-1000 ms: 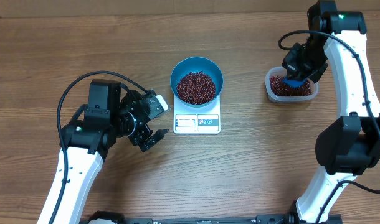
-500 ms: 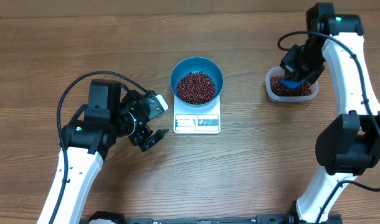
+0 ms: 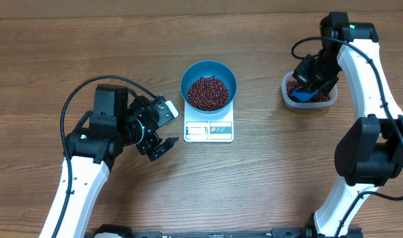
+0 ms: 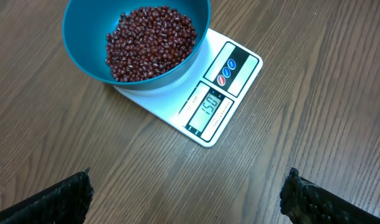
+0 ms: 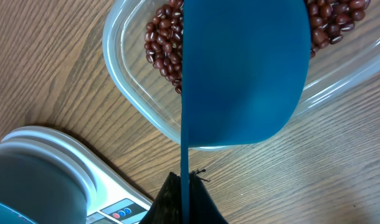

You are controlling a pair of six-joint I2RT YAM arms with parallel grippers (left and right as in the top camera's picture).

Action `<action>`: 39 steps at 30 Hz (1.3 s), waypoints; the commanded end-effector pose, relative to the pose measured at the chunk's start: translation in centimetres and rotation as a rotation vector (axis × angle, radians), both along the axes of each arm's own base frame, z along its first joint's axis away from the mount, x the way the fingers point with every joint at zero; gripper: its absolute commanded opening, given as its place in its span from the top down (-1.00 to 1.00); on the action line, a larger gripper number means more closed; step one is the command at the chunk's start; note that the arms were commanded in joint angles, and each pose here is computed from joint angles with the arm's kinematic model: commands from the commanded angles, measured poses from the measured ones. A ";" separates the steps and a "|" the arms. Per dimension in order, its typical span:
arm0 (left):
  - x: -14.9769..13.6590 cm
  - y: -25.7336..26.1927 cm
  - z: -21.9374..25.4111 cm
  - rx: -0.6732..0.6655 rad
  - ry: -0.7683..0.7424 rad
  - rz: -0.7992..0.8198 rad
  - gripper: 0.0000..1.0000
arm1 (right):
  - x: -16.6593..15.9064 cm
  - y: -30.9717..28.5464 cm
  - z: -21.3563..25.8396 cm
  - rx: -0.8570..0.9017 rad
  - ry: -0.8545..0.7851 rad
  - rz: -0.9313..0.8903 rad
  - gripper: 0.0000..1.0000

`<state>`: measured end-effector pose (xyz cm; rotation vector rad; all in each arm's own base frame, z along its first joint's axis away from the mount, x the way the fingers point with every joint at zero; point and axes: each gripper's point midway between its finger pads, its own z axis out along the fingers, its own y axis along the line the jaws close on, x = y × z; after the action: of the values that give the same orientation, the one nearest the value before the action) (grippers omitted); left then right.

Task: Scoop item into bowl and weigh 150g on scale
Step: 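Lay the scoop down on the beans in the tub, then open the right gripper and release the scoop in the tub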

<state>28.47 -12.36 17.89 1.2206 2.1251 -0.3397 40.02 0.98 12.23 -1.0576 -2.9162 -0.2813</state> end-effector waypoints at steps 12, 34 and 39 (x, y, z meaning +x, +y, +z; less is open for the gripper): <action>0.0 0.1 -0.4 0.009 0.003 -0.011 -0.99 | -0.7 -0.3 1.6 -0.016 -0.015 0.004 0.21; 0.0 0.1 -0.4 0.009 0.003 -0.011 -0.99 | -2.4 -5.3 5.3 -0.107 -0.086 -0.024 0.04; 0.0 0.1 -0.4 0.009 0.002 -0.011 -0.99 | -1.0 -5.1 5.5 -0.110 -0.143 -0.015 0.04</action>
<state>28.47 -12.36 17.89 1.2206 2.1251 -0.3397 38.50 -4.24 16.49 -1.1309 -3.0210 -0.1923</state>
